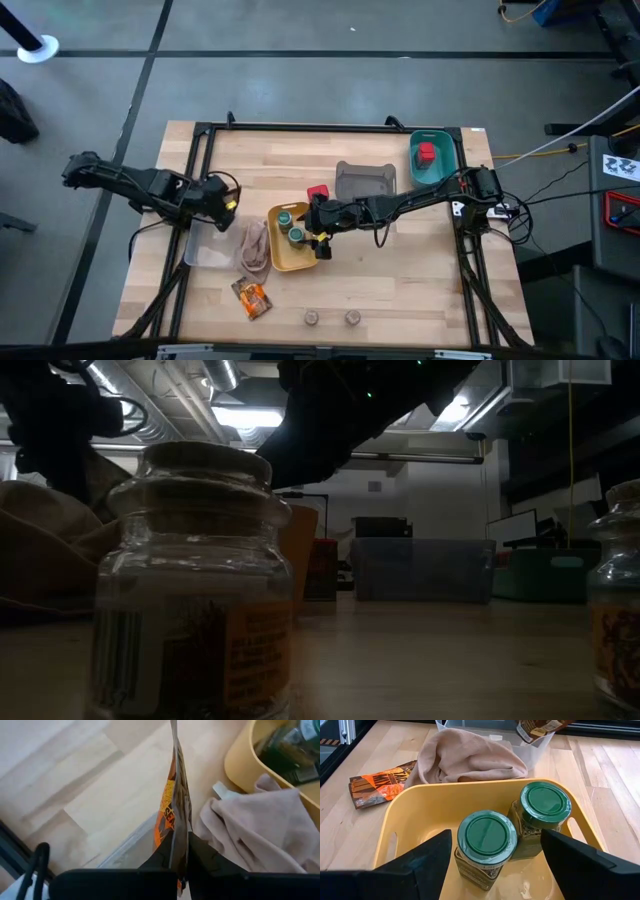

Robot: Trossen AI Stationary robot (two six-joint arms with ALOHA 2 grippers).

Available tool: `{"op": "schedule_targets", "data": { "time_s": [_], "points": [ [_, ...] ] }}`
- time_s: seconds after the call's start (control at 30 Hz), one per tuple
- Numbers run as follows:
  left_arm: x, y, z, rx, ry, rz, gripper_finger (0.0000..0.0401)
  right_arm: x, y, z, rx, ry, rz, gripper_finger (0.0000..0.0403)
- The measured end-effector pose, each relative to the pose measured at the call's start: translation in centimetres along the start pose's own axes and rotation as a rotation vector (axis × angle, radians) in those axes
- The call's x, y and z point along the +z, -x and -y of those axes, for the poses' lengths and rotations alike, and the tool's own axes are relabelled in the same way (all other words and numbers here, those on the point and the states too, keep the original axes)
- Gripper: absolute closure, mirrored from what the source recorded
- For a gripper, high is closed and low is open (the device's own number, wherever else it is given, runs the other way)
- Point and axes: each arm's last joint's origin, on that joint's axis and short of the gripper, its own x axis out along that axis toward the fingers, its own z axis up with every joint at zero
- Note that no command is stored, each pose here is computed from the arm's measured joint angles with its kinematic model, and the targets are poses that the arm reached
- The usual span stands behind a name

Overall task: Sort spices by type
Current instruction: Put the top orange seasoning bag into the transparent bin

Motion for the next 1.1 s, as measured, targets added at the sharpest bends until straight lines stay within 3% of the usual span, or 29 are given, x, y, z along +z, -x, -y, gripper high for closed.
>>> {"op": "schedule_targets", "data": {
  "time_s": [0.47,0.63,1.1],
  "points": [
    [-0.7,-2.2,2.4,0.163,-0.020,0.024,0.0401,0.0,0.0,0.0,0.000,0.000,0.000,0.0100],
    [-1.0,-3.0,3.1,0.206,0.020,0.011,0.0391,0.0,0.0,0.0,0.000,0.000,0.000,0.0100],
    [-1.4,-4.5,4.5,0.194,0.031,-0.064,0.0344,0.0,0.0,0.0,0.000,0.000,0.000,0.0100]
  ]
}}
